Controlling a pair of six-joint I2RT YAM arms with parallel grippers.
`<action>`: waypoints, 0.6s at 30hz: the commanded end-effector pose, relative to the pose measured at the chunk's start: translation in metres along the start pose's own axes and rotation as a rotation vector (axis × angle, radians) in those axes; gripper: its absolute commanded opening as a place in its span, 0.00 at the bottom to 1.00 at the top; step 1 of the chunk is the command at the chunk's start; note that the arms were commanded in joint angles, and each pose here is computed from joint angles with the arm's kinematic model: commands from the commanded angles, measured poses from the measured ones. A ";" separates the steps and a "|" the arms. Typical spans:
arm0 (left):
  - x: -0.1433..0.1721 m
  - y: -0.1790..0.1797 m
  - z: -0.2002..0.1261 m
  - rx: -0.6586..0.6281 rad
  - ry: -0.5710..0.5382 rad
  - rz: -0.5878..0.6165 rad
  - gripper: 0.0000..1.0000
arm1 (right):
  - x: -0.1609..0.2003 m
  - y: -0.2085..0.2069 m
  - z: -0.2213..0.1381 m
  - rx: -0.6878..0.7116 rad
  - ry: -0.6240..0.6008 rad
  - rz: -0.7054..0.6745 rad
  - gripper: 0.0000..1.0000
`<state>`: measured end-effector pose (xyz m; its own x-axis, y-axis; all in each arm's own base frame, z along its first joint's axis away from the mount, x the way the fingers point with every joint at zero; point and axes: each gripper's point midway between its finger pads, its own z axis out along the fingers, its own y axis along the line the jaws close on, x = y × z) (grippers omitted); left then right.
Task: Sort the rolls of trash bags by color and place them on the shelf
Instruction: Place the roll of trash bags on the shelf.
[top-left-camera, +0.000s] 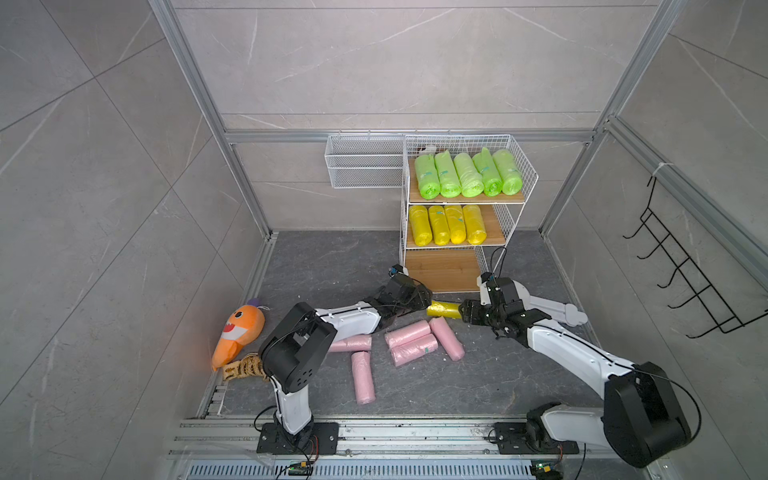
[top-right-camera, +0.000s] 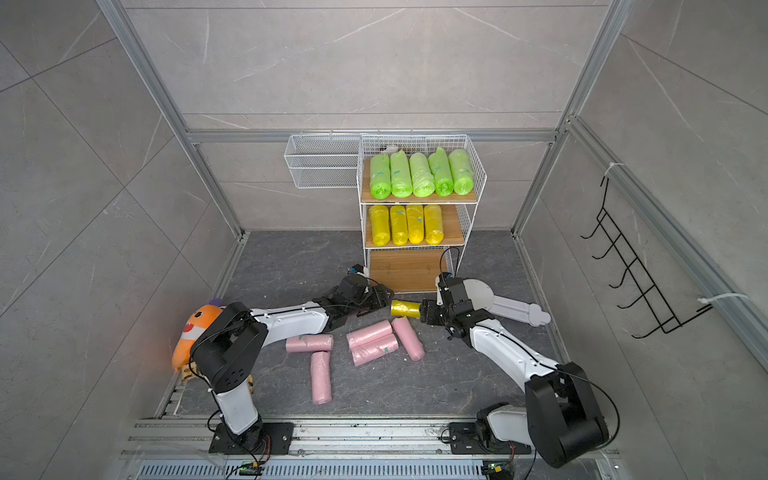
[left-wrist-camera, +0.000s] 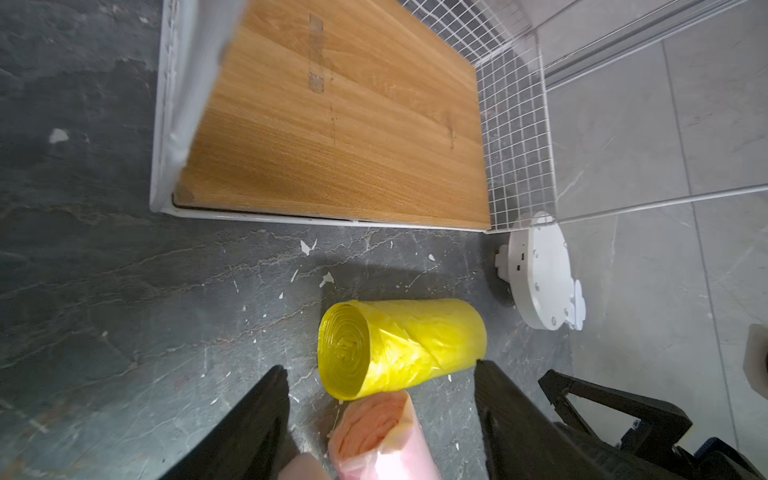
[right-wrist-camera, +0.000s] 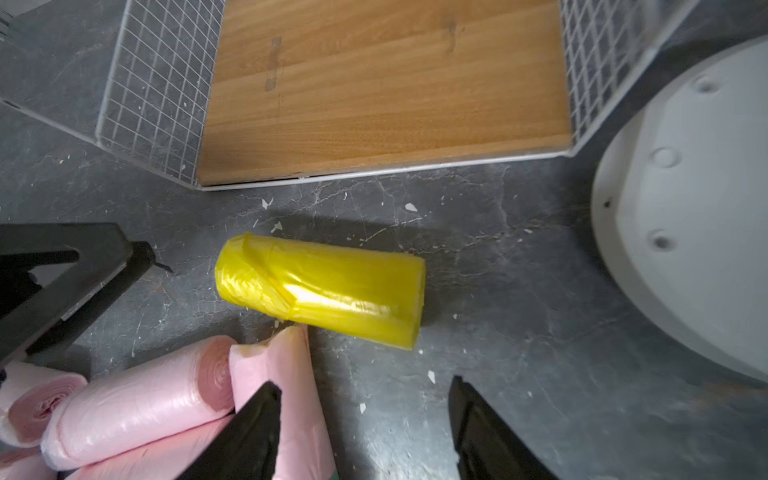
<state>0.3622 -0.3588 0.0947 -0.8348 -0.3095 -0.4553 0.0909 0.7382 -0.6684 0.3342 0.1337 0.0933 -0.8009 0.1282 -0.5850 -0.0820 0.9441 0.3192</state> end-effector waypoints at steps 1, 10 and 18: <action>-0.002 -0.009 0.013 0.012 0.011 0.031 0.73 | -0.013 0.011 0.015 -0.092 -0.039 0.060 0.68; 0.014 -0.023 0.039 0.079 0.109 -0.014 0.71 | 0.003 -0.005 0.028 -0.130 0.005 0.149 0.61; 0.012 -0.049 0.061 0.183 0.144 -0.069 0.71 | 0.010 -0.013 0.023 -0.161 0.013 0.217 0.60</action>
<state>0.3696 -0.4162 0.0643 -0.9114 -0.2432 -0.3319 0.0886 0.6718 -0.7354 0.3425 0.1279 0.0590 -0.8262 0.2860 -0.4855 0.0008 0.8622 0.5065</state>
